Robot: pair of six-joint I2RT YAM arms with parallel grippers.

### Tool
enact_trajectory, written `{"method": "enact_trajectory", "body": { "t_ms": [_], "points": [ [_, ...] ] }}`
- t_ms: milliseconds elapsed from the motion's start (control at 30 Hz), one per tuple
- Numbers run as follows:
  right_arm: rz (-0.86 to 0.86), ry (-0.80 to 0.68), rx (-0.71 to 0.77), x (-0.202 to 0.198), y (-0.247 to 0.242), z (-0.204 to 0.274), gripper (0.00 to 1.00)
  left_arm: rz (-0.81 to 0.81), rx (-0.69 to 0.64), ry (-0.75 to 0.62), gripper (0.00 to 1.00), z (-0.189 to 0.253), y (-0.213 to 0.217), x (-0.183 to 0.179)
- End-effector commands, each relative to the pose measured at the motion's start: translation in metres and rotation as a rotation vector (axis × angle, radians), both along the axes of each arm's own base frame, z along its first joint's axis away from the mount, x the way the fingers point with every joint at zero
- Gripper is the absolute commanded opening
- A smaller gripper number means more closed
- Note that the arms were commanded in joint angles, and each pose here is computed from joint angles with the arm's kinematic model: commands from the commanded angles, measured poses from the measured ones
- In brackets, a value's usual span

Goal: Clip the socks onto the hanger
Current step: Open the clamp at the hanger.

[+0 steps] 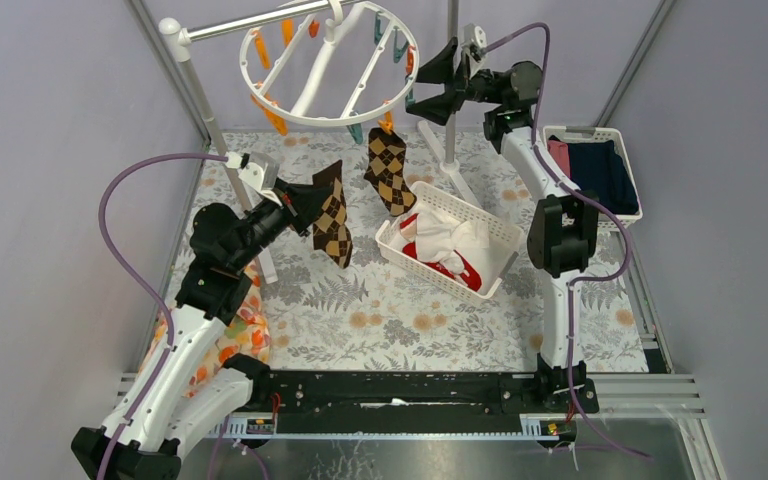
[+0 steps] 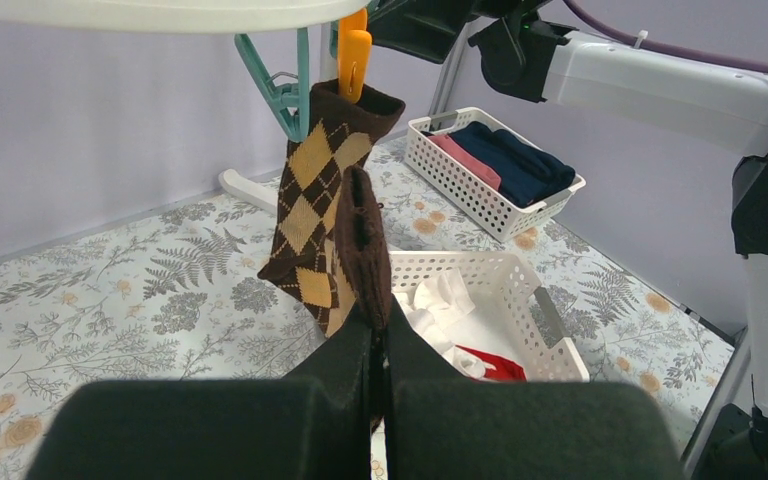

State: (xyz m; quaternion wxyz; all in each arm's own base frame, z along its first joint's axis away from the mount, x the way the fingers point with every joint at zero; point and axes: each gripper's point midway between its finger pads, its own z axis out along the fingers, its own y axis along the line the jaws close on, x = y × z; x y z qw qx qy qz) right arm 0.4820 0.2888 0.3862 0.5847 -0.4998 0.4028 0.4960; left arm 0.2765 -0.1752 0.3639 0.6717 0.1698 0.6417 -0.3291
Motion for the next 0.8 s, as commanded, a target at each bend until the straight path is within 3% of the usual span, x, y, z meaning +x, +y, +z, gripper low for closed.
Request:
{"method": "enact_trajectory", "body": {
  "t_ms": [0,533,767],
  "points": [
    [0.053,-0.054,-0.004,-0.017,0.009,0.015,0.81,0.000,-0.002,-0.041,0.00,0.006,0.001,0.001],
    [0.057,-0.047,0.027,-0.023,0.013,0.026,0.75,-0.003,-0.004,-0.040,0.00,0.006,0.001,0.001],
    [0.051,-0.035,0.035,-0.021,0.014,0.027,0.68,-0.004,-0.004,-0.039,0.00,0.006,0.001,0.001]
  ]
}}
